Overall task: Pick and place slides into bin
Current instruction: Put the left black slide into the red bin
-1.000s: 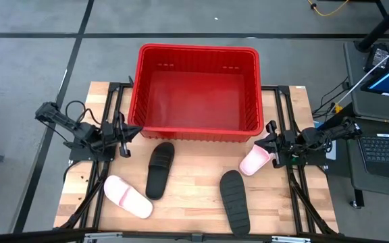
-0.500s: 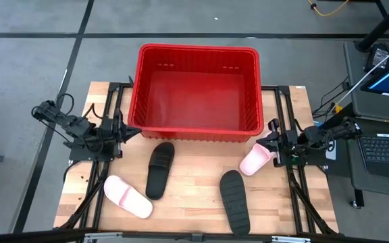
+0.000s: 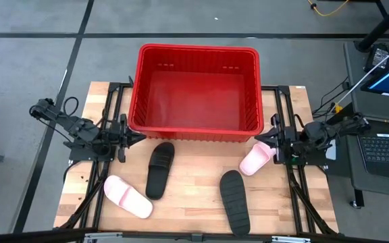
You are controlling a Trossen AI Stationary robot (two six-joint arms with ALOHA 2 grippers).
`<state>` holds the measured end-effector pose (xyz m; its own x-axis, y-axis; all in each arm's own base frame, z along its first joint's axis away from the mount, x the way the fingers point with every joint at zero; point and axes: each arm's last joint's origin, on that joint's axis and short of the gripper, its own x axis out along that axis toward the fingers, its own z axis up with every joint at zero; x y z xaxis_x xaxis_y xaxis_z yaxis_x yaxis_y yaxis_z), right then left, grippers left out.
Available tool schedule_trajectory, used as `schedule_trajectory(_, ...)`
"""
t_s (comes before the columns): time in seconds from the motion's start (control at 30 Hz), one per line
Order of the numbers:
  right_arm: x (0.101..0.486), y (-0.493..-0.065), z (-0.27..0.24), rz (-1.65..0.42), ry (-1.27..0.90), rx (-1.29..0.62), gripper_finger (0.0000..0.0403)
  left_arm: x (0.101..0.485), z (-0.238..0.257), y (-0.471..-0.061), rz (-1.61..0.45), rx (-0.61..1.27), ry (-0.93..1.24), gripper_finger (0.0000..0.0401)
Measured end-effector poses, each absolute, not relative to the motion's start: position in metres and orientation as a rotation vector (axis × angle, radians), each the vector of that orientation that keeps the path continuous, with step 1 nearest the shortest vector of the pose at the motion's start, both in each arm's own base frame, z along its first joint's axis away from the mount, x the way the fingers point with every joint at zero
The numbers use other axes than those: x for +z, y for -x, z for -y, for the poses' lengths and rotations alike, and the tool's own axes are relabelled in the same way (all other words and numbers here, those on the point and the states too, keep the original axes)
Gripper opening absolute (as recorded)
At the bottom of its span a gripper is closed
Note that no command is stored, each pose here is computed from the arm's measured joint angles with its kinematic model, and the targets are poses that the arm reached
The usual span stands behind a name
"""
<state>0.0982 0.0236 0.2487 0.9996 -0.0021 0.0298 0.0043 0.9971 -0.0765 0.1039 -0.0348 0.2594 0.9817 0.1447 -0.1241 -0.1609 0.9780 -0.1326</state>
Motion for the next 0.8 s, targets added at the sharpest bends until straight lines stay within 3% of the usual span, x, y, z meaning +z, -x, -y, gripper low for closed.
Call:
schedule_trajectory(0.4, 0.299, -0.119, -0.031, -0.068, 0.082, 0.002, 0.0006, 0.279, 0.032, -0.111, -0.101, 0.161, 0.160, 0.0008)
schedule_trajectory(0.57, 0.302, -0.121, -0.031, -0.051, 0.074, 0.001, 0.0006, 0.291, 0.029, -0.112, -0.180, 0.164, 0.127, 0.0007)
schedule_trajectory(0.8, 0.303, -0.121, -0.031, -0.045, 0.070, 0.001, 0.0006, 0.304, 0.027, -0.114, -0.085, 0.174, 0.173, 0.0010)
